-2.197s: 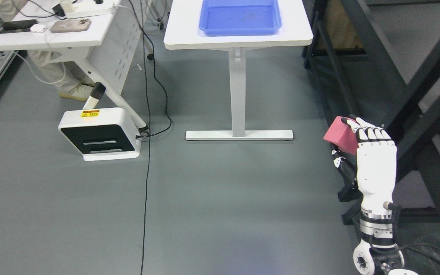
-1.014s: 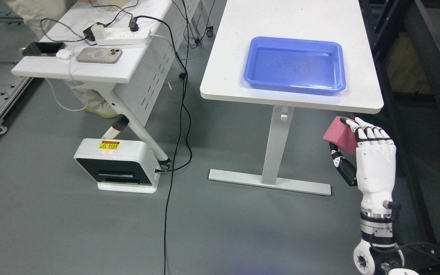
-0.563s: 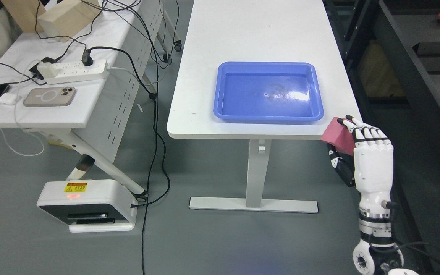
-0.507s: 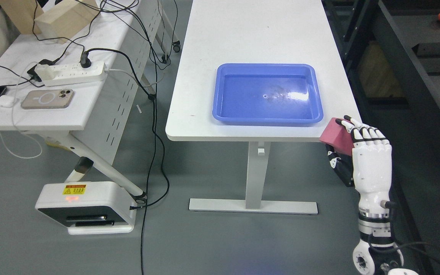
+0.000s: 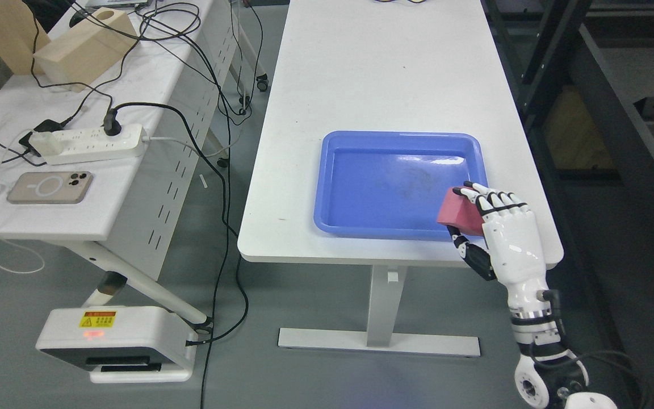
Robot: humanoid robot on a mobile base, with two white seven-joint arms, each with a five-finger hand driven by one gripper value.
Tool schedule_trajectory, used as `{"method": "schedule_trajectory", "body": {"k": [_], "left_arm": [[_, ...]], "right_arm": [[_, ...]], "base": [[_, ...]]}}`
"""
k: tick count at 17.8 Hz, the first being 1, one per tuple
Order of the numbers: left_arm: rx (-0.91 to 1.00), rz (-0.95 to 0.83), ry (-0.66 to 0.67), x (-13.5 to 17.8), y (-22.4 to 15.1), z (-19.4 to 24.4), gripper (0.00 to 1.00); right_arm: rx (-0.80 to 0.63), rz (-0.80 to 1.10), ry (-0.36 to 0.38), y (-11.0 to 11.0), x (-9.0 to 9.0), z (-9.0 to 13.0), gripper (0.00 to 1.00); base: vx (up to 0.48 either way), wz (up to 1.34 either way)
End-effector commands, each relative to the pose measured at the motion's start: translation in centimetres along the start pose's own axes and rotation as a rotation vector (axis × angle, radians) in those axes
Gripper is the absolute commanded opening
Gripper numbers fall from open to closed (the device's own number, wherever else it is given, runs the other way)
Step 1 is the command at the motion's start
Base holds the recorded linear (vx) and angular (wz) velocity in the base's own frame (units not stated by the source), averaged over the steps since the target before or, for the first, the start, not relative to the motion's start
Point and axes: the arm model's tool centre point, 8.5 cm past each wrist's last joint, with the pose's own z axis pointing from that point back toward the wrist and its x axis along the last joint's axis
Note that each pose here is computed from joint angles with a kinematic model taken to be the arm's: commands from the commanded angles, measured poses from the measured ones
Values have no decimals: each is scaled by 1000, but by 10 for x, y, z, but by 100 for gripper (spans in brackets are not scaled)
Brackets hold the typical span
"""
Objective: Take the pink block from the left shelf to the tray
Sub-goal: 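Lower the right hand with the cube into the blue tray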
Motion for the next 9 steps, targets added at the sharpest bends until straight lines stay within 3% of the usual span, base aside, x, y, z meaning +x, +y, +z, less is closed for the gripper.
{"method": "schedule_trajectory", "body": {"k": [1, 6, 9], "left_arm": [[14, 9, -47, 25, 9, -1, 100], [14, 9, -47, 25, 9, -1, 100], [14, 9, -48, 26, 9, -1, 100]], "right_arm": [[116, -48, -69, 28, 33, -8, 4], [201, -76, -95, 43, 51, -11, 5], [215, -81, -94, 44, 52, -9, 6]], "base": [[230, 63], [196, 60], [152, 32]]}}
